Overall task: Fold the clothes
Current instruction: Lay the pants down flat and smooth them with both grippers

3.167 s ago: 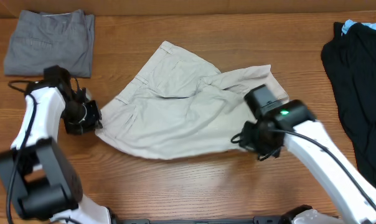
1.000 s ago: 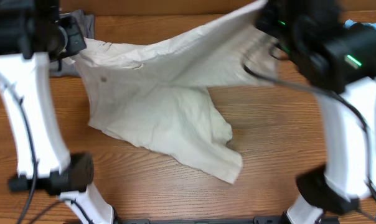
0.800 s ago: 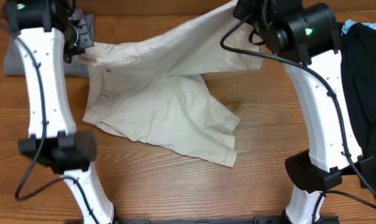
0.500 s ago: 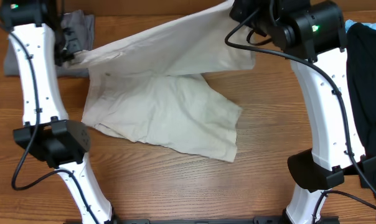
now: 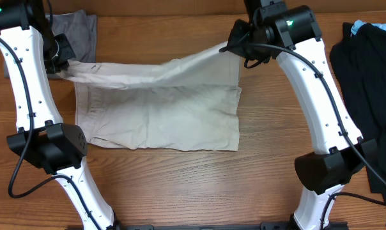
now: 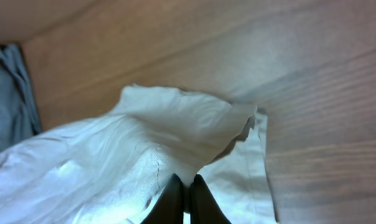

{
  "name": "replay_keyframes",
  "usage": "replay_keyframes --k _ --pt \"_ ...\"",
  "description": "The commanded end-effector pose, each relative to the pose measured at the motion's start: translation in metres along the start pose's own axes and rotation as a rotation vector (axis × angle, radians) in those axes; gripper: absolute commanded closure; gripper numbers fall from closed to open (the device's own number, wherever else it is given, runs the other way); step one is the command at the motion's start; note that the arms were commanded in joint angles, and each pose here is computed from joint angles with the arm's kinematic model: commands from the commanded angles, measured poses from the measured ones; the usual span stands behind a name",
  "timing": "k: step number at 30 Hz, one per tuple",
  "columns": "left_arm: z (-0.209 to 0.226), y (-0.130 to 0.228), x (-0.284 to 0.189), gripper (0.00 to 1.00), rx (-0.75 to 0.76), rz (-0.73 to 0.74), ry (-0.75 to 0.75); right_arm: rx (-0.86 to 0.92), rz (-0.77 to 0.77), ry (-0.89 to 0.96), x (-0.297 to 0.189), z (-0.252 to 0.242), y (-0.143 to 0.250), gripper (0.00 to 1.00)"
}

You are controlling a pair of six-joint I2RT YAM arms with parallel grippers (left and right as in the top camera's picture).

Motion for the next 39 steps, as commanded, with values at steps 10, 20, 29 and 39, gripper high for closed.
replay_keyframes --k 10,20,29,39 --pt "-0.017 0.018 0.006 0.96 0.09 0.078 0.106 0.008 0.086 0.109 -0.008 -0.024 0.019 0.96" --pt "0.002 0.073 0.012 0.96 0.115 0.231 0.027 -0.065 0.173 0.194 0.007 -0.023 0.057 0.96" --pt "0.027 0.091 0.055 0.96 0.061 0.34 -0.055 -0.047 0.267 0.353 0.063 -0.057 0.094 0.96" --pt "0.043 0.112 0.092 0.53 0.016 0.421 -0.059 -0.055 0.315 0.541 0.063 -0.093 0.111 0.89"
Point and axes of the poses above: each gripper's point midway between its finger pads, its own x axis out along the fingers, its own z axis along the line the jaws close on, y = z × x, the point moved 4 cm from there along -x, back along the fingers, and after that the axes turned 6 degrees about x, right-handed, at the moved point
